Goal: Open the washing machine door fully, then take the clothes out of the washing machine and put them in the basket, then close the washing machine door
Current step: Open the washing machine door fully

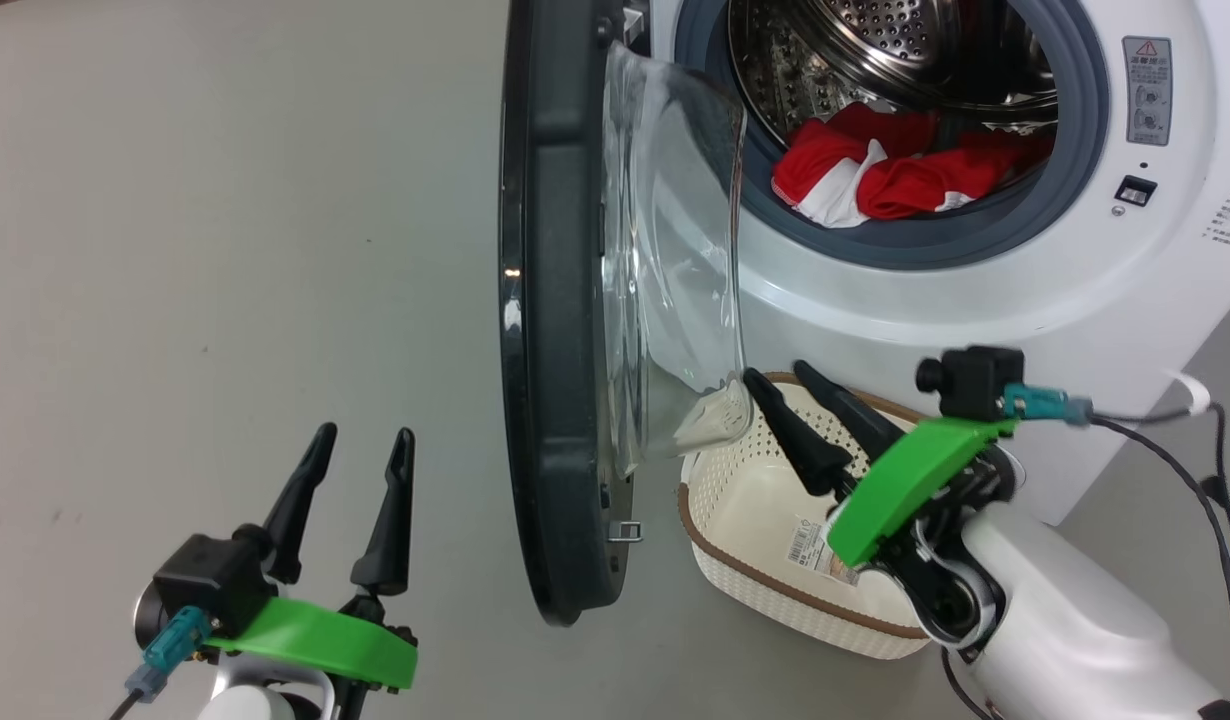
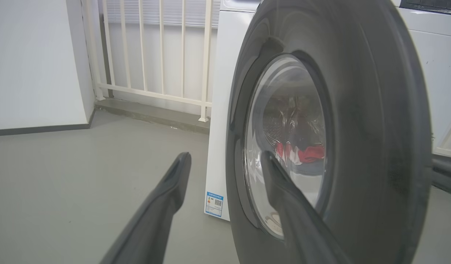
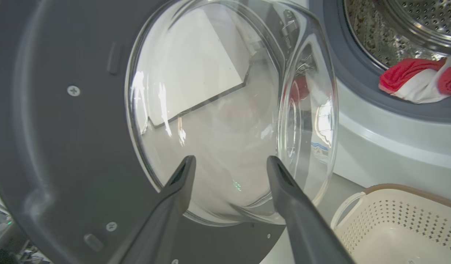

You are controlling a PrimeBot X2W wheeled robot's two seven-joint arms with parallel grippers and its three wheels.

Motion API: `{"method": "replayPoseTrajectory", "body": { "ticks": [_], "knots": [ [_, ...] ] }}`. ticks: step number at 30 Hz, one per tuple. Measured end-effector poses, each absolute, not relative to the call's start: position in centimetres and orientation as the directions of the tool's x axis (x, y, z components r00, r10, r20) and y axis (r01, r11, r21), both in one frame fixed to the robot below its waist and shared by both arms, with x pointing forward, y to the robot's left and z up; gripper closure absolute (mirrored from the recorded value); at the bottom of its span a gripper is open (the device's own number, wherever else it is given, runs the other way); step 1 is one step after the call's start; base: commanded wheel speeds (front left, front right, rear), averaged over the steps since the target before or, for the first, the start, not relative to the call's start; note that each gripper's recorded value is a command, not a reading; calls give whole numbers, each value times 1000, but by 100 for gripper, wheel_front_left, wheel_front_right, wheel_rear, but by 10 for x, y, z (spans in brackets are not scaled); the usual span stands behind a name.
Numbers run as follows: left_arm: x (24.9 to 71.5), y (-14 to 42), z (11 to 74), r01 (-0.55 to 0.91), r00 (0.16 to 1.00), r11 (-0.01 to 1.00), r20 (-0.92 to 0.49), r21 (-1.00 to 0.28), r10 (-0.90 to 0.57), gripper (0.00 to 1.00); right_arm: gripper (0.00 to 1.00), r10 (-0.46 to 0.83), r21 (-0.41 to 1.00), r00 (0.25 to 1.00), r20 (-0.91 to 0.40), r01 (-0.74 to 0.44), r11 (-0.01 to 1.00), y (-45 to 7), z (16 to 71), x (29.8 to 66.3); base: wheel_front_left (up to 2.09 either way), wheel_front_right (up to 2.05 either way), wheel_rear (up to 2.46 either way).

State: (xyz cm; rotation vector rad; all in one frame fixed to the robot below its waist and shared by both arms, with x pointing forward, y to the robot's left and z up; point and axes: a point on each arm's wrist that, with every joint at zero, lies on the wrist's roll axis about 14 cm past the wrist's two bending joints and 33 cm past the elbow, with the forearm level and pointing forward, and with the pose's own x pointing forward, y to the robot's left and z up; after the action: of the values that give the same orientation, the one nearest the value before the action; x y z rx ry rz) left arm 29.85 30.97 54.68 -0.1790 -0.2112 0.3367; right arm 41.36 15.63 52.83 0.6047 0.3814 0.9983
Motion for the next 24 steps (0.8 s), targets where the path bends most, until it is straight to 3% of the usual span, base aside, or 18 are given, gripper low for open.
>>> {"method": "replayPoseTrajectory", "body": {
  "ticks": [7, 13, 18, 24],
  "knots": [
    [298, 309, 551, -303, 921, 930, 188, -209, 342, 0, 0, 760, 434, 648, -47, -673, 600, 122, 497, 440, 0, 0, 0],
    [300, 309, 555, -299, 919, 932, 200, -205, 339, 0, 0, 634, 299, 769, 85, -627, 720, 82, 527, 469, 0, 0, 0],
    [298, 310, 557, -301, 916, 931, 208, -205, 343, 0, 0, 588, 238, 806, 61, -584, 776, 59, 508, 454, 0, 0, 0],
    [297, 310, 560, -302, 915, 932, 216, -199, 342, 0, 0, 576, 248, 811, 101, -581, 775, 51, 516, 445, 0, 0, 0]
  ]
}}
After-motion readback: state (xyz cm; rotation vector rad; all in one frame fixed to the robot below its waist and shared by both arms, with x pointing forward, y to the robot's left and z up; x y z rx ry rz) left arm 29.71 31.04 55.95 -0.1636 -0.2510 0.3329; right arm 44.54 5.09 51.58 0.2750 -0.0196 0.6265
